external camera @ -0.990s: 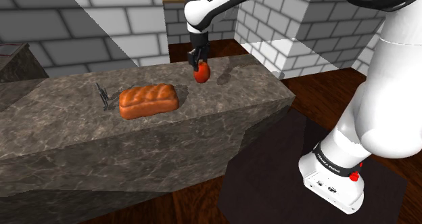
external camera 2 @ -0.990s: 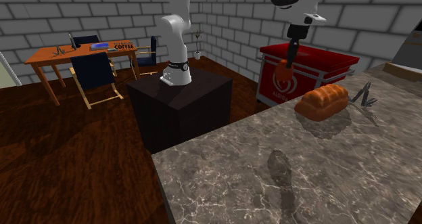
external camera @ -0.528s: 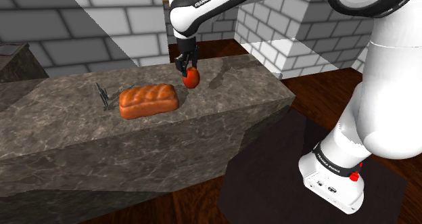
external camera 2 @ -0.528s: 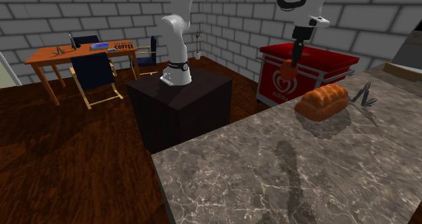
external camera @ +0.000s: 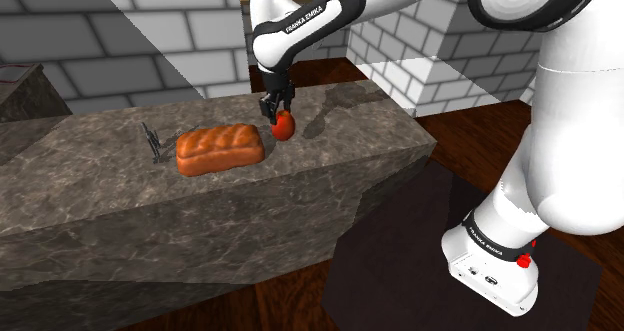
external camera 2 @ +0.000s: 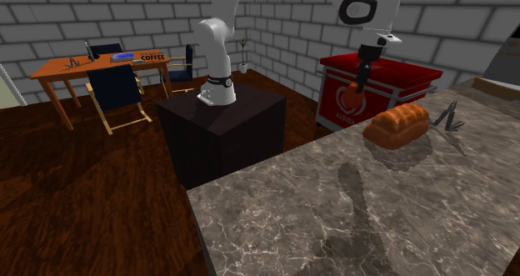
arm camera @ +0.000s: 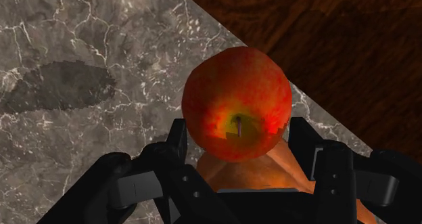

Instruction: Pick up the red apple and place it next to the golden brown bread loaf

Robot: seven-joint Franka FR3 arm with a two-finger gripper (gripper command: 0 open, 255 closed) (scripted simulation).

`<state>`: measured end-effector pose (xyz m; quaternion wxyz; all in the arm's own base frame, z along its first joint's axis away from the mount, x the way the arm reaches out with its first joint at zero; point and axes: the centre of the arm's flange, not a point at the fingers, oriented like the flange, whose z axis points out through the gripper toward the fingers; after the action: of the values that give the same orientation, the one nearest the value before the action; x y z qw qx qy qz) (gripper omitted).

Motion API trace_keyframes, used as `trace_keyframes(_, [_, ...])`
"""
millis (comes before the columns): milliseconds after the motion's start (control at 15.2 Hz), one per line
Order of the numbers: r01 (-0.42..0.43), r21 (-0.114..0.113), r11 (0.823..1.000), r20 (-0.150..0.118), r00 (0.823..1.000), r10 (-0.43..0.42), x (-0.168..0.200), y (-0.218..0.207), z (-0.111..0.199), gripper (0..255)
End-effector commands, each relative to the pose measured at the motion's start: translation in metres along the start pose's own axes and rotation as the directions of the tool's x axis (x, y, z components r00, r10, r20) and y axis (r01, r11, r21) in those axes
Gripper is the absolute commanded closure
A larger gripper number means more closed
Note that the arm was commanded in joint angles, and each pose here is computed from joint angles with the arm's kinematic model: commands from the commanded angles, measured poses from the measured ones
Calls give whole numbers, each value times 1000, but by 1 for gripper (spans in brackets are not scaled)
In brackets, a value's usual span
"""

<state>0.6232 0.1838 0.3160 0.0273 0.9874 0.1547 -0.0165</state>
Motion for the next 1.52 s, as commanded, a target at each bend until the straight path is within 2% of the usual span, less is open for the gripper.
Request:
trace_keyframes(0, [0,0,1000,-1,1000,0,0,0,12,255])
trace_keyframes(1452, [0,0,1000,-1,1000,0,5,-6,128,255])
